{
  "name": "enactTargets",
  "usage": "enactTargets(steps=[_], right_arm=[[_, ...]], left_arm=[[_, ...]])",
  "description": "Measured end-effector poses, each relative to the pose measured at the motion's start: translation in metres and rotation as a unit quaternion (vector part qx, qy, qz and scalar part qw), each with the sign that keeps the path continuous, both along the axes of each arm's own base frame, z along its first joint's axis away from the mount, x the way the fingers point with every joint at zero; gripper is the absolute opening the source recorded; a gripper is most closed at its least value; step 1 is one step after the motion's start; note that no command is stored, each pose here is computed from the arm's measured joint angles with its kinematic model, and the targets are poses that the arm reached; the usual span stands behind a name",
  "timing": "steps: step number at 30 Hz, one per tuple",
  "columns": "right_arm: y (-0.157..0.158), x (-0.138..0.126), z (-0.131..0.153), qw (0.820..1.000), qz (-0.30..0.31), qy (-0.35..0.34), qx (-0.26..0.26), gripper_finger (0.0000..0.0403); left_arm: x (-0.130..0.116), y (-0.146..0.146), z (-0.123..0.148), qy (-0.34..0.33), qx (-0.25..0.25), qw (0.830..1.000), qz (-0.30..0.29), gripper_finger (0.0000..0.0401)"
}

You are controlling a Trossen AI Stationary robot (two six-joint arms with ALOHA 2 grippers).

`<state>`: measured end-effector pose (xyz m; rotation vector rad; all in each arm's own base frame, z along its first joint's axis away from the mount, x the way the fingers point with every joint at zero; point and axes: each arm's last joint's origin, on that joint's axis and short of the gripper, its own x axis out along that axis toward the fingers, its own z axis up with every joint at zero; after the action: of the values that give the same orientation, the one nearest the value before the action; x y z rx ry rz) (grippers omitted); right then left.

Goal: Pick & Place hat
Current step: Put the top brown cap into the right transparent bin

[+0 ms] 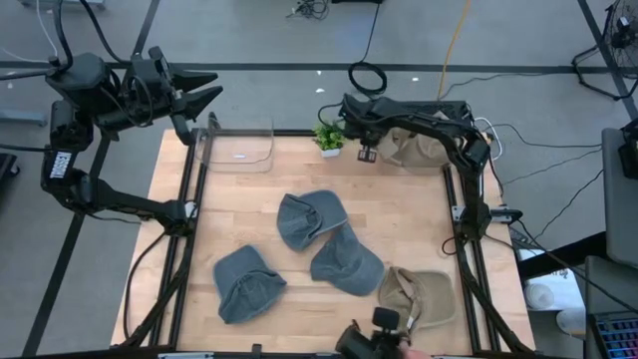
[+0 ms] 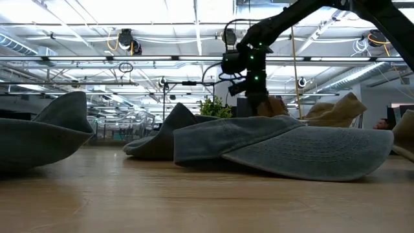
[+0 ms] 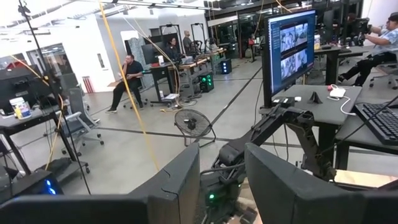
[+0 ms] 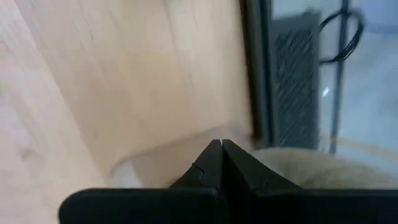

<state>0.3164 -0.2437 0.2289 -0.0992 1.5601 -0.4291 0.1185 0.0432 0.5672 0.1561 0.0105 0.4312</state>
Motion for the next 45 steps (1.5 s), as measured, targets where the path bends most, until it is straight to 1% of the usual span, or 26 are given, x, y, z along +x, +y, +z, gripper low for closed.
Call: enactTargets(steps=[3, 5, 8, 14, 16, 20, 22, 26, 30, 31, 34, 37, 39, 42, 45], right_arm=[[0.001, -0.011, 0.000, 0.998, -0.028, 0.048, 0.007, 0.0000], [0.003, -0.016, 0.004, 0.997, -0.048, 0.058, 0.008, 0.0000], [0.003, -0.023, 0.015, 0.997, -0.068, 0.046, 0.007, 0.0000], [0.010, -0.032, 0.039, 0.997, -0.074, 0.019, -0.018, 0.0000], [0.010, -0.033, 0.043, 0.997, -0.068, 0.014, -0.019, 0.0000], [0.009, -0.035, 0.041, 0.998, -0.065, -0.002, 0.012, 0.0000], [0.008, -0.034, 0.040, 0.998, -0.067, -0.007, 0.009, 0.0000], [0.006, -0.031, 0.029, 0.998, -0.064, -0.021, 0.001, 0.0000], [0.006, -0.029, 0.016, 0.998, -0.043, -0.044, 0.023, 0.0000], [0.006, -0.029, 0.012, 0.998, -0.041, -0.048, 0.021, 0.0000], [0.006, -0.028, 0.005, 0.998, -0.039, -0.045, 0.014, 0.0000], [0.008, -0.025, 0.005, 0.999, -0.011, -0.045, 0.006, 0.0000], [0.009, -0.025, 0.009, 0.999, 0.000, -0.046, -0.006, 0.0000], [0.012, -0.023, 0.018, 0.998, 0.003, -0.034, -0.056, 0.0000], [0.019, -0.024, 0.026, 0.997, 0.024, -0.026, -0.068, 0.0000]], left_arm=[[0.000, 0.000, 0.000, 0.002, 0.004, 1.000, 0.000, 0.0136], [0.000, 0.000, 0.000, 0.004, 0.009, 1.000, 0.000, 0.0136], [0.000, 0.000, 0.000, 0.006, 0.014, 1.000, 0.000, 0.0136], [0.000, 0.000, 0.000, 0.010, 0.022, 1.000, 0.001, 0.0136], [0.000, 0.000, 0.000, 0.013, 0.029, 0.999, 0.001, 0.0136], [0.000, 0.000, 0.000, 0.015, 0.033, 0.999, 0.001, 0.0136], [0.000, 0.000, 0.000, 0.015, 0.032, 0.999, 0.001, 0.0136], [0.000, 0.000, 0.000, 0.015, 0.032, 0.999, 0.001, 0.0136], [0.000, 0.000, 0.000, 0.015, 0.033, 0.999, 0.001, 0.0136], [0.000, 0.000, 0.000, 0.015, 0.033, 0.999, 0.001, 0.0136], [0.000, 0.000, 0.000, 0.016, 0.036, 0.999, 0.001, 0.0136], [0.000, 0.000, 0.000, 0.017, 0.036, 0.999, 0.001, 0.0136], [0.000, 0.000, 0.000, 0.019, 0.040, 0.999, 0.002, 0.0136], [0.000, 0.000, 0.000, 0.021, 0.046, 0.999, 0.002, 0.0136], [0.000, 0.000, 0.000, 0.022, 0.047, 0.999, 0.002, 0.0136]])
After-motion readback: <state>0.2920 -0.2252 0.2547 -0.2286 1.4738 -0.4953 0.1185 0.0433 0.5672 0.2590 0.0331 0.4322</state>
